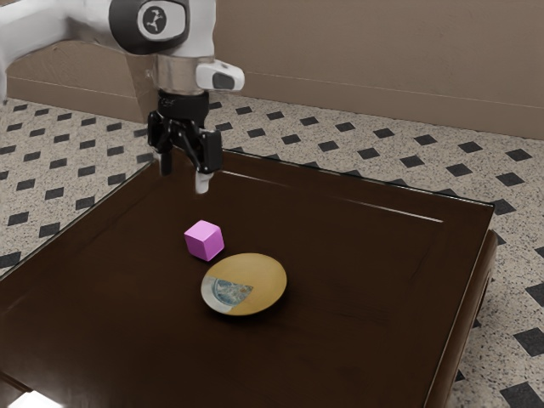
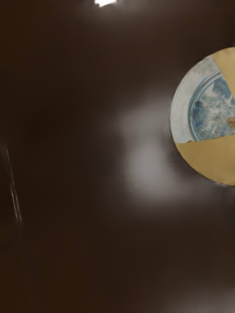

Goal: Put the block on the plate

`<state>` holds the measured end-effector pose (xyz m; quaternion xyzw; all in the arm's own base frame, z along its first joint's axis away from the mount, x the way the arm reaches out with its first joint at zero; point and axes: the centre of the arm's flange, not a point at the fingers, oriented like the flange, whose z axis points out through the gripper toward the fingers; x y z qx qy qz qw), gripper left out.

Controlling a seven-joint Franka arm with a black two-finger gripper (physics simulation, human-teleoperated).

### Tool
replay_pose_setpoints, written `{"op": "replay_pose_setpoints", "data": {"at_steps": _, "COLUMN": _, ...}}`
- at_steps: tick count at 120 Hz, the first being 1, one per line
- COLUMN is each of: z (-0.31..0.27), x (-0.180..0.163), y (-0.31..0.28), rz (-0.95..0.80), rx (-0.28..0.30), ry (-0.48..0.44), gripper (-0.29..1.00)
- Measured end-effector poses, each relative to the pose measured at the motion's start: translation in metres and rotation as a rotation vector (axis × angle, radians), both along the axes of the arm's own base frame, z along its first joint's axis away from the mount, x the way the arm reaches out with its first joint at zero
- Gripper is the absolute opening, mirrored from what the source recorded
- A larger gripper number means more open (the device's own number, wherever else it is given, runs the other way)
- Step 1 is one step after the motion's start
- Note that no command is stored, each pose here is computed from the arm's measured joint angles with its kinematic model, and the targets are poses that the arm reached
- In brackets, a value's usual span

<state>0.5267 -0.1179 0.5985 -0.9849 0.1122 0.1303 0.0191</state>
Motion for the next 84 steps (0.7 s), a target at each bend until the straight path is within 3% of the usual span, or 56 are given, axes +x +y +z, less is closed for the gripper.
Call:
{"op": "replay_pose_setpoints", "data": {"at_steps": 20, "z": 0.001, "x": 0.026, "y": 0.061, "rz": 0.161, "rx": 0.006, "ry": -0.111, "gripper": 0.70}}
{"op": "replay_pose_setpoints", "data": {"at_steps": 48, "z": -0.115, "x": 0.100, "y": 0.126, "rz": 0.304, "rx": 0.092, "ry": -0.086, "gripper": 0.70}}
{"op": "replay_pose_setpoints", "data": {"at_steps": 64, "z": -0.183, "x": 0.153, "y": 0.150, "rz": 0.305, "rx": 0.015, "ry": -0.076, "gripper": 0.70}}
{"op": "replay_pose_setpoints", "data": {"at_steps": 84, "z": -0.208, "x": 0.171, "y": 0.157, "rz": 0.273, "rx": 0.004, "ry": -0.098, "gripper": 0.70}}
